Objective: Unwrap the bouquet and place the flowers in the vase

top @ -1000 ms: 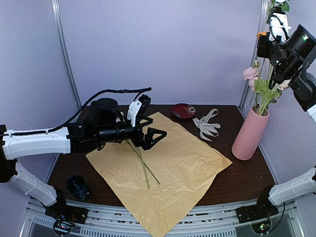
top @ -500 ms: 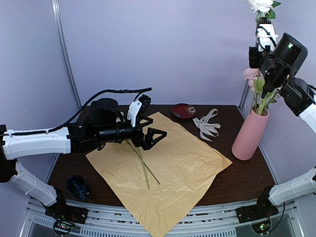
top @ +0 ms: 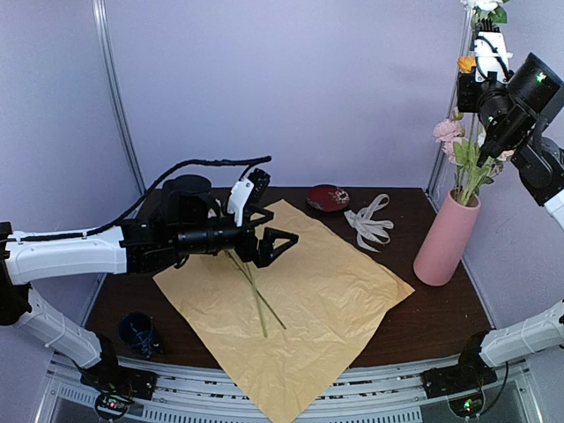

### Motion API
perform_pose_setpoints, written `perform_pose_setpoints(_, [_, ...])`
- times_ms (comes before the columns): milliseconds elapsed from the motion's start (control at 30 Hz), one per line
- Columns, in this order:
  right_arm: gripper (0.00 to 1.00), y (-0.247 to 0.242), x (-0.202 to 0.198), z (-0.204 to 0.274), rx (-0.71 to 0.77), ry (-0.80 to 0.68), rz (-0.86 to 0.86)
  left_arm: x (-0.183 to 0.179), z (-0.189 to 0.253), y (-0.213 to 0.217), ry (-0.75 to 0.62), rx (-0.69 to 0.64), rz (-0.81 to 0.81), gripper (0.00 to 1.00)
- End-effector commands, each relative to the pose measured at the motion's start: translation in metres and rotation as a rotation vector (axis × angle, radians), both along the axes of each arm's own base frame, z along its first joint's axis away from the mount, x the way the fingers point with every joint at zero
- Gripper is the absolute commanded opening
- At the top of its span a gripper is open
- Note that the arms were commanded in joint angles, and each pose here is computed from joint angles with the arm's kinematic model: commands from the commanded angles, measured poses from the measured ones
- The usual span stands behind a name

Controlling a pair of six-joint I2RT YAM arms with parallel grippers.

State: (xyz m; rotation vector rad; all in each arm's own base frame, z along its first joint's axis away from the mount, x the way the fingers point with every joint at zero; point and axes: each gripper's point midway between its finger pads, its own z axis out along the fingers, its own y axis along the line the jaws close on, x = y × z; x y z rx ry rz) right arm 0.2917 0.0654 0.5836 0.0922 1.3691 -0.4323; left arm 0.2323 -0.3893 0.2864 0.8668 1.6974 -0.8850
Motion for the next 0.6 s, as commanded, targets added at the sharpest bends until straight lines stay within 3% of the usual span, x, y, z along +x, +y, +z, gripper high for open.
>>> perform_pose_setpoints(0, [0.0,-0.012,-0.008,0.003,-0.009,-0.012,-0.042,0.002,0.018,-0.006,-0.019,-0.043,-0.008,0.98])
perform_pose_setpoints(567, [0.0,-0.008,0.007,-0.083,0.04,0.102,-0.039,0.0,0.011,-0.009,0.004,-0.039,-0.024,0.98])
